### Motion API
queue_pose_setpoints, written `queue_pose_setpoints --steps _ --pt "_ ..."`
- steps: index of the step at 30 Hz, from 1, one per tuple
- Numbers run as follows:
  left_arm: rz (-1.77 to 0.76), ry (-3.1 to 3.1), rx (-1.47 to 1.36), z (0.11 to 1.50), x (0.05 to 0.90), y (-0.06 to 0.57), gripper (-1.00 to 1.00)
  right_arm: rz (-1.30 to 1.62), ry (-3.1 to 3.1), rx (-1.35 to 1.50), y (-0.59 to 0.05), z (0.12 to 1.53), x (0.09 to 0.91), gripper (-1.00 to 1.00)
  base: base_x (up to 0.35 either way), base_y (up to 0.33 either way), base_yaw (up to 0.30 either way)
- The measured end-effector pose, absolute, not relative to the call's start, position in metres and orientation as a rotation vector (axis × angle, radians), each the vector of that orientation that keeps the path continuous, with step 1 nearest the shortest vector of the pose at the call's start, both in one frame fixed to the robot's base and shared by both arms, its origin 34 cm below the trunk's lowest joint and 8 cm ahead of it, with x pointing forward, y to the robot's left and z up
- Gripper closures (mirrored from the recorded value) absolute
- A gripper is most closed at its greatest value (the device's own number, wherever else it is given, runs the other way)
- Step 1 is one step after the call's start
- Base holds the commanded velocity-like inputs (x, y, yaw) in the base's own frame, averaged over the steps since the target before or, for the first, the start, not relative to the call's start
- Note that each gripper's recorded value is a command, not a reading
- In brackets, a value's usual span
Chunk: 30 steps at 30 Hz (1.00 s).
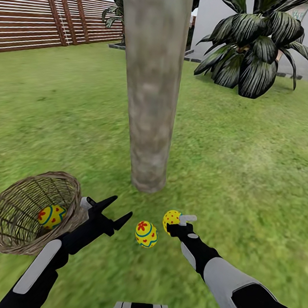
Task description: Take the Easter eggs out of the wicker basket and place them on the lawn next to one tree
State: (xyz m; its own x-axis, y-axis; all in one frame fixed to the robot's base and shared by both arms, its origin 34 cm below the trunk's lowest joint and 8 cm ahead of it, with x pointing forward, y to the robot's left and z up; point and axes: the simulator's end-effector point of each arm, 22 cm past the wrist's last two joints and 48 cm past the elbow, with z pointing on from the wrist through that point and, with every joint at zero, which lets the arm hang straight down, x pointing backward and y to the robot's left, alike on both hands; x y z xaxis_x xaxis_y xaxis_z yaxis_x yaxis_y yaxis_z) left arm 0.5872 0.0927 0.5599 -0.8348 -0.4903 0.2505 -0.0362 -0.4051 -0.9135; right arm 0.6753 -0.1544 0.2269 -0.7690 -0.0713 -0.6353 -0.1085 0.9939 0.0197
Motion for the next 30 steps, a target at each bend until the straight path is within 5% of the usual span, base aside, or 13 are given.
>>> queue_pose_setpoints --steps 30 --pt "-2.294 1.558 -0.836 0.511 0.592 0.089 -1.00 0.042 2.531 -0.112 -0.158 0.176 0.657 1.00 0.000 0.000 0.000"
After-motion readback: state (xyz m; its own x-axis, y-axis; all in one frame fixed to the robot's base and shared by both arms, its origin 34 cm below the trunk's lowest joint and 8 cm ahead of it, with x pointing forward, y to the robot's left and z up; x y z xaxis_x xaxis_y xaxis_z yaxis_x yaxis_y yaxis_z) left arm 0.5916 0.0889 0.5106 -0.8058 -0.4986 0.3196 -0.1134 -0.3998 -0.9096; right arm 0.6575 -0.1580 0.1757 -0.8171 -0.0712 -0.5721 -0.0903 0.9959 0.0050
